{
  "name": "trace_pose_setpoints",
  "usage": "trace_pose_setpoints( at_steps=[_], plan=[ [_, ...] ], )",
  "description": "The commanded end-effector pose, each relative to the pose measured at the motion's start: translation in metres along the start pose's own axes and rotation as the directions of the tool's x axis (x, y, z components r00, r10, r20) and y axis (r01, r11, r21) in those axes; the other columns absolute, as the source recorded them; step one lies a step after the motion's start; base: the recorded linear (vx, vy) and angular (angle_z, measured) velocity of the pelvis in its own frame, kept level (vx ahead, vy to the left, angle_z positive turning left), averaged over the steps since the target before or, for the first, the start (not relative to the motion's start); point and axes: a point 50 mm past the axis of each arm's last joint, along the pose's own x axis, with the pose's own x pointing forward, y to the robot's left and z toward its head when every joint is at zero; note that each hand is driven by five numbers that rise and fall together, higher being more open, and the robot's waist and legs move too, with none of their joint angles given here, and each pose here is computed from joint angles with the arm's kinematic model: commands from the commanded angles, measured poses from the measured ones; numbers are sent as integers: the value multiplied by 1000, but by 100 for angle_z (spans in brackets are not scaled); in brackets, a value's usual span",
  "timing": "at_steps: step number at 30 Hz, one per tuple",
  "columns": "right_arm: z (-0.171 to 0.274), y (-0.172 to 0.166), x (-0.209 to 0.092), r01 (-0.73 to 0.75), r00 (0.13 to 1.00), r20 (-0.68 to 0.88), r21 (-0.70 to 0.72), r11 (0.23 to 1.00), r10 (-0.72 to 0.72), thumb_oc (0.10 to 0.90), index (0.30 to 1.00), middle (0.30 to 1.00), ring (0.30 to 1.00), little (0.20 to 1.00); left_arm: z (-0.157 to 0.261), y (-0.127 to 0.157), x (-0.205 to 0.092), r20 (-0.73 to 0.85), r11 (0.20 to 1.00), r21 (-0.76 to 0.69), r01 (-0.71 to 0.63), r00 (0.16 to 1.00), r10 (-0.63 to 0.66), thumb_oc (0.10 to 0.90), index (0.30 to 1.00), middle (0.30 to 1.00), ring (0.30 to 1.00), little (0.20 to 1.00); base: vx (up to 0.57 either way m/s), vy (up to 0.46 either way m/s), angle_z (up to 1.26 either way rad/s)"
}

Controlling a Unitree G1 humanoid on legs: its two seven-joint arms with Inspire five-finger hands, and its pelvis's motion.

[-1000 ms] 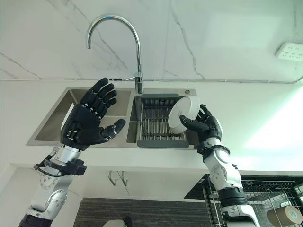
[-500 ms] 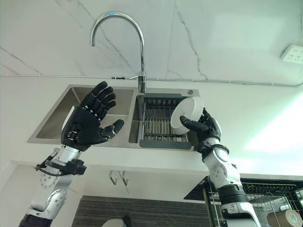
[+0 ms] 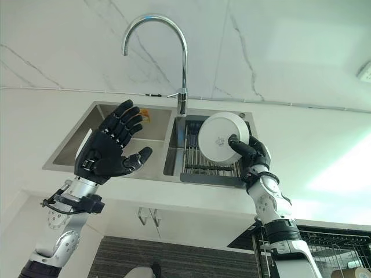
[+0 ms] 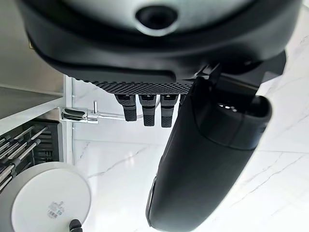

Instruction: Place the dishes in the dishwasher.

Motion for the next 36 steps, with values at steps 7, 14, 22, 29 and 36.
trace_pose_setpoints(
  at_steps=[7, 14, 22, 29, 36],
  plan=[
    [114, 44, -7, -110, 863, 493, -26, 994, 109, 400, 300, 300, 300, 300, 42, -13, 21, 218, 991, 13, 134, 967, -133, 800, 900, 900, 900, 900, 1, 36, 7],
    [136, 79, -46, -230, 693, 679, -109, 967, 242, 400, 300, 300, 300, 300, 29, -55, 19, 226, 775, -376, 508, 861, -455, 800, 900, 900, 900, 900, 20, 89, -6],
    [149, 89, -94, -327, 473, 852, -66, 943, 223, 400, 300, 300, 300, 300, 2, -118, 7, 215, 361, -591, 721, 572, -792, 800, 900, 900, 900, 900, 13, 148, -38],
    [147, 90, -116, -369, 408, 889, -49, 928, 209, 400, 300, 300, 300, 300, -22, -140, -5, 32, 381, -631, 676, 513, -858, 800, 900, 900, 900, 900, -57, 34, -52],
    [150, 101, -126, -421, 308, 929, -58, 905, 203, 400, 300, 300, 300, 300, -34, -137, -6, -63, 428, -632, 646, 508, -859, 800, 900, 900, 900, 900, -131, -215, -40]
  ],
)
